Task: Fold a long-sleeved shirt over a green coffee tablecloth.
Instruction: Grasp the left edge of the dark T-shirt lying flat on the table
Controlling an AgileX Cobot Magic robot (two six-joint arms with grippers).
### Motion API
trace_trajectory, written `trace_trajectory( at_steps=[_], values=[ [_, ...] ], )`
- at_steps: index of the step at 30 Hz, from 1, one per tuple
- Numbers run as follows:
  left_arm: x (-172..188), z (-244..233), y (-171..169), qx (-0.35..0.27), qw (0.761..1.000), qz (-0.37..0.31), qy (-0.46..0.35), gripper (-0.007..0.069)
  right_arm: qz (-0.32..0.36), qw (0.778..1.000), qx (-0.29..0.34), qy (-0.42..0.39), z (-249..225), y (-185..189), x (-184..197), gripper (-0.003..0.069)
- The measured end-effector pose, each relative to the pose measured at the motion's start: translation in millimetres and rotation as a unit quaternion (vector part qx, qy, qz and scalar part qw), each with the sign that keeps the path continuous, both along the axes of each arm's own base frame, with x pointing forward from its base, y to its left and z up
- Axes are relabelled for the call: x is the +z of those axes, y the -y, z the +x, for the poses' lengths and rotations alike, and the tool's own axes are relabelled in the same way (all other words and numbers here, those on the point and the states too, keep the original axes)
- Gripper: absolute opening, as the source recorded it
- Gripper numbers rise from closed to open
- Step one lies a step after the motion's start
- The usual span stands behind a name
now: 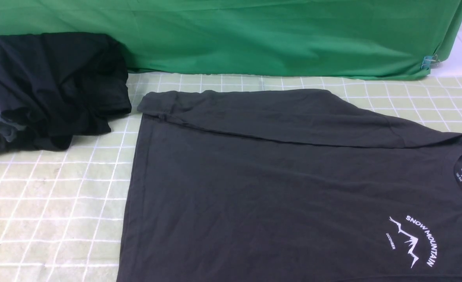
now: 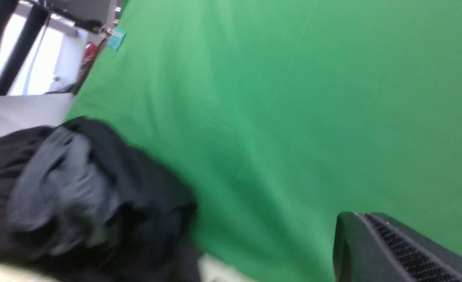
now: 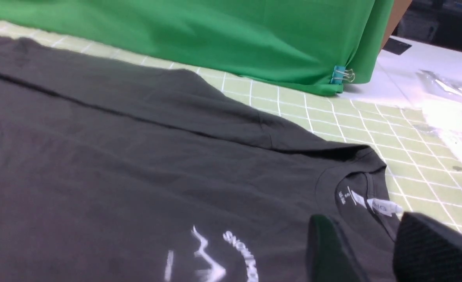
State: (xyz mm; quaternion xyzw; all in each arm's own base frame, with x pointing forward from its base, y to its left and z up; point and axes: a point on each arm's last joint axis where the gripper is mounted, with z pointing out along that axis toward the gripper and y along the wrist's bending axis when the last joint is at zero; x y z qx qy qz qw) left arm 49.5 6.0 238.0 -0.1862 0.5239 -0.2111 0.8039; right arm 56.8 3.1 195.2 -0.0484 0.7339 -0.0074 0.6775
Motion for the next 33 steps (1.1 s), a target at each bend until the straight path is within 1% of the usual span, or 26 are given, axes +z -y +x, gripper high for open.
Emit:
trace_trajectory(
  at_steps=[1,3,5,6,7,8,9,10,11,13,15,16,17,18,20,21,22,23,24,26,27,28,29,30,31,33],
  values=[
    [3,-2,-1,-0.002,1.0,-0.013,0.022,0.0021,0.031,0.999,-0.001,0.015,0,0,3,0.0246],
    [14,-7,-3,-0.01,0.996,-0.052,0.077,0.0021,0.14,0.988,0.0,0.064,0,0,13,0.0246],
    [25,-10,-3,-0.02,0.992,-0.075,0.095,0.0021,0.226,0.97,0.005,0.093,0,0,19,0.0246],
    [40,-13,-2,-0.027,0.991,-0.083,0.104,0.0021,0.302,0.947,0.013,0.113,-1,1,24,0.0246],
    [57,-16,-1,-0.035,0.991,-0.084,0.095,0.0021,0.344,0.931,0.018,0.122,-2,1,27,0.0246],
    [64,-19,-1,-0.037,0.991,-0.083,0.101,0.0021,0.35,0.928,0.019,0.124,-2,1,27,0.0246],
    [86,-20,2,-0.044,0.993,-0.075,0.075,0.0021,0.381,0.915,0.024,0.131,-2,1,29,0.0246],
    [104,-21,4,-0.048,0.996,-0.064,0.045,0.0021,0.398,0.907,0.027,0.133,-2,1,30,0.0246],
    [106,-18,4,-0.048,0.996,-0.06,0.034,0.0021,0.398,0.907,0.027,0.134,-2,1,30,0.0246],
    [135,-4,7,-0.042,0.995,-0.02,-0.084,0.0021,0.411,0.901,0.029,0.134,-3,1,30,0.0246],
    [145,13,8,-0.04,0.981,0.022,-0.189,0.0021,0.411,0.9,0.031,0.142,-3,2,32,0.0246],
    [146,25,9,-0.046,0.961,0.05,-0.268,0.0021,0.409,0.899,0.035,0.153,-4,2,34,0.0246],
    [146,30,9,-0.039,0.954,0.058,-0.292,0.0021,0.409,0.899,0.035,0.154,-4,2,34,0.0246],
    [142,43,10,-0.061,0.933,0.081,-0.344,0.0021,0.408,0.899,0.036,0.156,-4,2,35,0.0243],
    [133,60,13,-0.087,0.899,0.106,-0.416,0.0021,0.408,0.901,0.036,0.147,-4,1,37,0.0221],
    [119,76,17,-0.12,0.859,0.119,-0.483,0.0021,0.401,0.907,0.038,0.12,-5,0,45,0.0176],
    [113,84,18,-0.132,0.845,0.122,-0.503,0.0021,0.393,0.912,0.039,0.112,-5,-1,49,0.0151],
    [99,97,19,-0.153,0.813,0.121,-0.549,0.0021,0.373,0.922,0.044,0.094,-7,-2,65,0.0105],
    [83,112,20,-0.17,0.777,0.122,-0.594,0.0021,0.324,0.944,0.051,0.047,-7,-5,86,0.0046],
    [61,130,22,-0.187,0.733,0.125,-0.642,0.0017,0.26,0.963,0.066,-0.016,-7,-9,110,0.0022],
    [52,137,25,-0.196,0.714,0.129,-0.66,0.0011,0.227,0.969,0.074,-0.058,-4,-12,121,0.0016],
    [38,147,30,-0.209,0.686,0.135,-0.684,0.0002,0.187,0.972,0.082,-0.117,4,-16,131,0.001],
    [35,150,32,-0.214,0.679,0.138,-0.689,0.0,0.176,0.972,0.086,-0.129,4,-17,135,0.001],
    [30,152,38,-0.225,0.667,0.147,-0.696,-0.0003,0.151,0.971,0.089,-0.165,9,-19,140,0.0008],
    [19,158,52,-0.247,0.64,0.167,-0.708,-0.0007,0.113,0.964,0.094,-0.224,20,-24,144,0.0008],
    [8,157,80,-0.283,0.611,0.208,-0.71,-0.0008,0.055,0.945,0.1,-0.305,34,-31,147,0.0008]
  ],
)
